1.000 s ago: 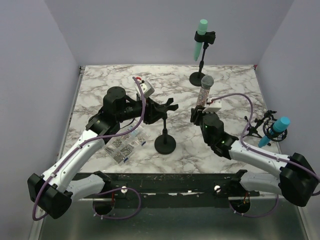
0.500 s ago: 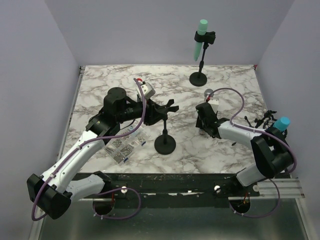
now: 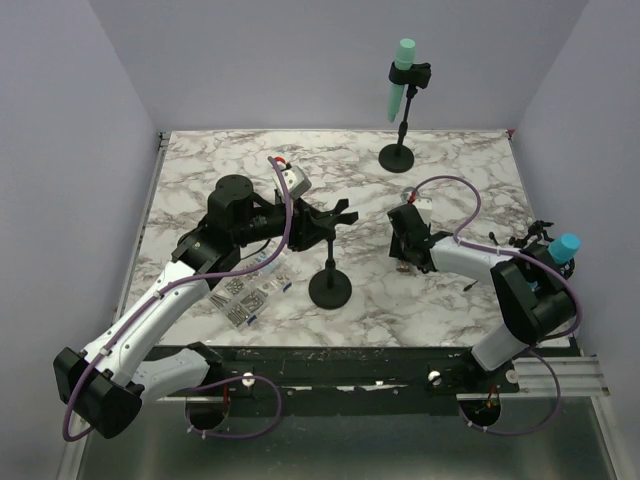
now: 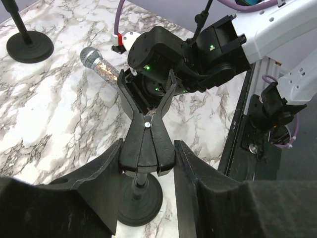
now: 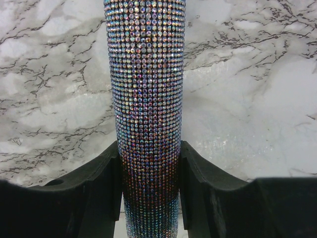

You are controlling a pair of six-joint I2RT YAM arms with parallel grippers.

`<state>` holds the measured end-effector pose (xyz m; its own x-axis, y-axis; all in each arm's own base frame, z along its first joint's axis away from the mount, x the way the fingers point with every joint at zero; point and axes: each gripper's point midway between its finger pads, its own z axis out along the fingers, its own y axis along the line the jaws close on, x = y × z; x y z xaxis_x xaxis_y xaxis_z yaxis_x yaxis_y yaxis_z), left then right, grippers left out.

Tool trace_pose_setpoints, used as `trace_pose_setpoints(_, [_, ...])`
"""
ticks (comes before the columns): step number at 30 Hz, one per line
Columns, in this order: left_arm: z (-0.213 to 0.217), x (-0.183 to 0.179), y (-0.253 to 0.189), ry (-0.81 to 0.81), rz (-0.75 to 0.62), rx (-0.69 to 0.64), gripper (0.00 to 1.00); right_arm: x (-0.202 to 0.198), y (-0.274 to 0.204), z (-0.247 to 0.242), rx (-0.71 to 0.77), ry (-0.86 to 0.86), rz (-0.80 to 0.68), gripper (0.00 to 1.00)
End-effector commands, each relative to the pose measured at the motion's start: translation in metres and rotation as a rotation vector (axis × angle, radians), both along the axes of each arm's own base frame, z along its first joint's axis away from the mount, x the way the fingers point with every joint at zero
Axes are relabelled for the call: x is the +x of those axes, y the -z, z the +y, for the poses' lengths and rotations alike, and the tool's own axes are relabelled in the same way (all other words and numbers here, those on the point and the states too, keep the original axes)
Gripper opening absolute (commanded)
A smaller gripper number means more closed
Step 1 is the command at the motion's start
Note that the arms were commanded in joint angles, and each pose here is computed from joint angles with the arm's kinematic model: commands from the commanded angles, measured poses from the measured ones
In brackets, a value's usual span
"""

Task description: Remove the microphone from the stand

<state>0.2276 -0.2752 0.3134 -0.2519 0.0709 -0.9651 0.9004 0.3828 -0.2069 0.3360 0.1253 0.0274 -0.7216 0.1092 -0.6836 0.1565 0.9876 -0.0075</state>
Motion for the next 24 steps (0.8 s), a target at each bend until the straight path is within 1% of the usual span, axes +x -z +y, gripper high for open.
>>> trace_pose_setpoints(1, [0.002, -0.003, -0.005, -0.008, -0.012, -0.001, 0.00, -0.005, 0.010, 0.005, 0.011, -0.018, 0.048, 0.29])
trace_pose_setpoints(6, [0.001, -0.004, -0.005, -0.004, -0.009, -0.001, 0.00, -0.003, 0.010, 0.004, 0.005, -0.018, 0.047, 0.41])
trace_pose_setpoints(12, [0.000, -0.006, -0.005, 0.004, -0.007, -0.001, 0.00, 0.000, 0.005, 0.005, 0.000, -0.024, 0.036, 0.60])
trace_pose_setpoints(15, [0.001, -0.006, -0.004, 0.002, -0.006, 0.001, 0.00, 0.001, 0.001, 0.007, 0.007, -0.032, 0.032, 0.71])
trace_pose_setpoints(16, [0.000, -0.007, -0.005, 0.003, -0.008, -0.001, 0.00, 0.002, -0.001, 0.008, 0.012, -0.035, 0.029, 0.72])
trace_pose_setpoints(20, [0.000, -0.007, -0.005, 0.003, -0.008, 0.000, 0.00, 0.004, -0.014, 0.015, 0.038, -0.067, 0.014, 0.73])
trace_pose_setpoints(24, [-0.001, -0.008, -0.003, 0.006, -0.001, 0.005, 0.00, 0.007, -0.042, 0.021, 0.076, -0.102, -0.036, 0.74])
